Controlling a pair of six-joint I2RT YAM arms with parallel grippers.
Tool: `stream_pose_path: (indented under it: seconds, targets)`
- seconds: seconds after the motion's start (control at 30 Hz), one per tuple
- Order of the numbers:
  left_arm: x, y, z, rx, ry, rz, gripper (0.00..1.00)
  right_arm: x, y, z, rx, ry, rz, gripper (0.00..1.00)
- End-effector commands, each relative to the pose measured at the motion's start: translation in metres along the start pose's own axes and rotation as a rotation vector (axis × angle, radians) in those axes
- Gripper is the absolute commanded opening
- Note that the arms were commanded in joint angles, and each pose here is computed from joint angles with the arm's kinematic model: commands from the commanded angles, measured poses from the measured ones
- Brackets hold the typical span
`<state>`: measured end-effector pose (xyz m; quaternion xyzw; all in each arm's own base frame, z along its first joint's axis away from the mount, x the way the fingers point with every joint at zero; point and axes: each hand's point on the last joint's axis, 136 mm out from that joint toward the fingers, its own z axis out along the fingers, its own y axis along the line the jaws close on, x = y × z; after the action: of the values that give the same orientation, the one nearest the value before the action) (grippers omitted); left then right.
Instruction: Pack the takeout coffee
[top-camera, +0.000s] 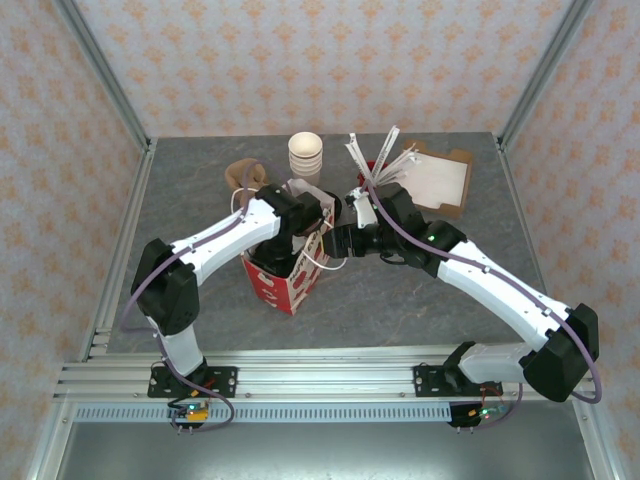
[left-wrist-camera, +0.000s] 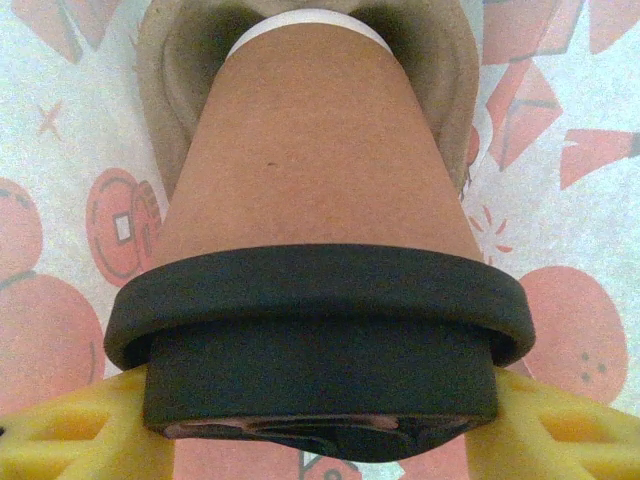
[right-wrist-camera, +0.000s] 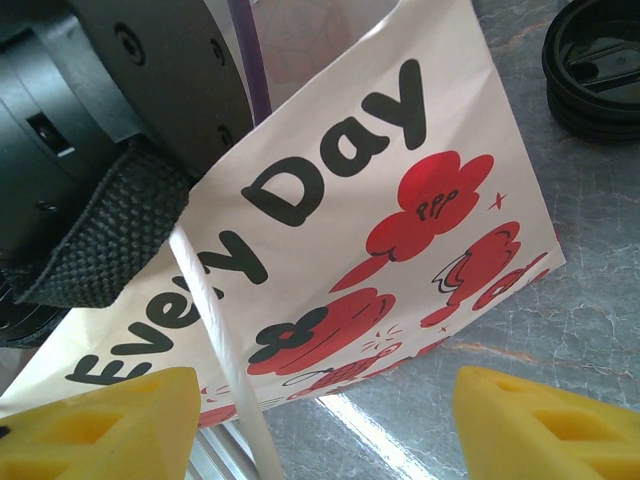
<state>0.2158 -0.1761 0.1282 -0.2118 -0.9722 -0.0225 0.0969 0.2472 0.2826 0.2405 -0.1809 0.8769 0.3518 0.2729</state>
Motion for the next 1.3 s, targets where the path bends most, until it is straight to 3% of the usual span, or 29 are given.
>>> stream_pose_path:
  seconds: [0.0,0.5,1.27]
  targets:
    - [-0.017,0.009,-0.002,-0.046,-0.074,-0.001,0.37,-0.006,0.003,-0.001,0.008,-0.018,-0.015,0.68]
    - [-0.014,0.011,-0.036,-0.044,-0.152,-0.008,0.37,-0.003,-0.002,0.005,0.019,-0.001,-0.015,0.68]
    - [-0.007,0.015,-0.048,-0.062,-0.158,0.007,0.37,-0.005,-0.003,0.005,0.03,-0.002,-0.024,0.67]
